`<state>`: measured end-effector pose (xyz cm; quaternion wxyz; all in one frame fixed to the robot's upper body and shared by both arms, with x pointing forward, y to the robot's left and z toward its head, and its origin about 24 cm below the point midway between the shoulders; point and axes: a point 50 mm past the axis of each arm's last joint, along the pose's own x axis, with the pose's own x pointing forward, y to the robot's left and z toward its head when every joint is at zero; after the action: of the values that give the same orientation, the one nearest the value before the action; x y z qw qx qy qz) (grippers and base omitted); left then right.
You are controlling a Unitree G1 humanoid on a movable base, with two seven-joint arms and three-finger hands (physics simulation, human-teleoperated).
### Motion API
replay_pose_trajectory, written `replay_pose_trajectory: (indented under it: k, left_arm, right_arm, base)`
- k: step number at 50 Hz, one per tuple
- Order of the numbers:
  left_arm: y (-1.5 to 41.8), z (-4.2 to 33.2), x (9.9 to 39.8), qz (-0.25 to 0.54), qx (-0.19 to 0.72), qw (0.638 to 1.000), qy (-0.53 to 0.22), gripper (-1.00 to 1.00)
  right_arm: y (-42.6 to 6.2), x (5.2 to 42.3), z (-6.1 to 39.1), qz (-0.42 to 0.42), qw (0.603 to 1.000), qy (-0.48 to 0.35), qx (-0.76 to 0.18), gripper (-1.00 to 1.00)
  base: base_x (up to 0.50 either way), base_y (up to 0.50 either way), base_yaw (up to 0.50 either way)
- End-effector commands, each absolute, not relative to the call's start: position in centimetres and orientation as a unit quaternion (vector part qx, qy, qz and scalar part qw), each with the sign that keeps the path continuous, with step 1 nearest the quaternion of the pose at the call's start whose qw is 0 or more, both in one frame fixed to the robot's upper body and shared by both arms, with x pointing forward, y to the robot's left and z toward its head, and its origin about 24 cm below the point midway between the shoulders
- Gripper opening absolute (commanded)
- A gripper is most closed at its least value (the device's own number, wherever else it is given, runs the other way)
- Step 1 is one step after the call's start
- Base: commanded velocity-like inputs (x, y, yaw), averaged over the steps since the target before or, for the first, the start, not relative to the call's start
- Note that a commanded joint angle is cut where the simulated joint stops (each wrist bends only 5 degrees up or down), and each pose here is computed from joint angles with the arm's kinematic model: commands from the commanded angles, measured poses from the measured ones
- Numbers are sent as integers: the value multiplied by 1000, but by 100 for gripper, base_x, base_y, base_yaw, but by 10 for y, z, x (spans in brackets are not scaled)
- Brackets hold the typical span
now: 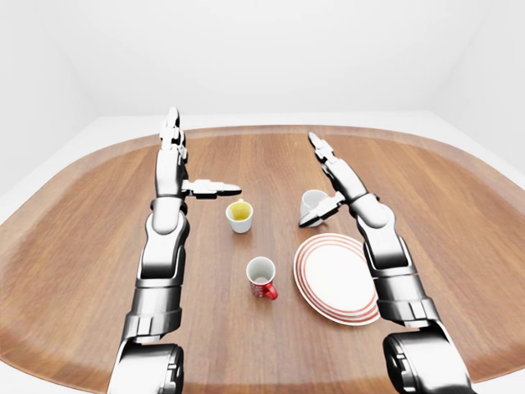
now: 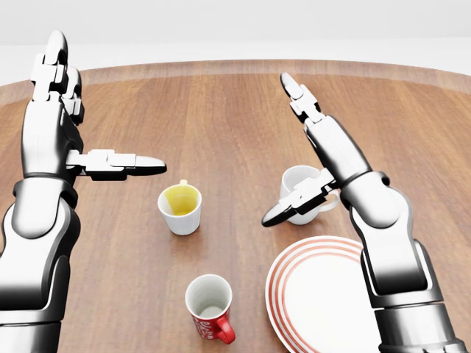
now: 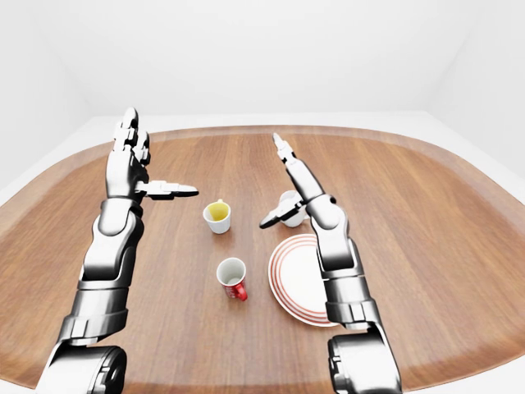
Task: Pick up the red mug and put it on the plate
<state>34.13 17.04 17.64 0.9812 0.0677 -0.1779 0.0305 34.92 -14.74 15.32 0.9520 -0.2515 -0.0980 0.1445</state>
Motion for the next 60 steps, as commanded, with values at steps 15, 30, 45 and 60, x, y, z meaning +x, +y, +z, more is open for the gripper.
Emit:
replay_pose_trajectory:
  k: [15, 30, 45, 60]
  left_arm:
    - [170, 175, 342, 30, 67, 982, -174, 100]
    - [171, 175, 343, 31, 67, 982, -174, 100]
    - [172, 175, 343, 32, 67, 982, -173, 100]
    - [172, 175, 343, 32, 68, 982, -173, 100]
  right_arm:
    - [-123, 354, 129, 206, 927, -40, -310, 100]
    - [-110, 356, 111, 229, 918, -4, -325, 100]
    - [-102, 358, 95, 238, 914, 27, -328, 100]
    - [-92, 358, 80, 250, 908, 54, -331, 100]
  base:
    - [0, 0, 0]
    - [0, 0, 0]
    - [0, 0, 0]
    - [0, 0, 0]
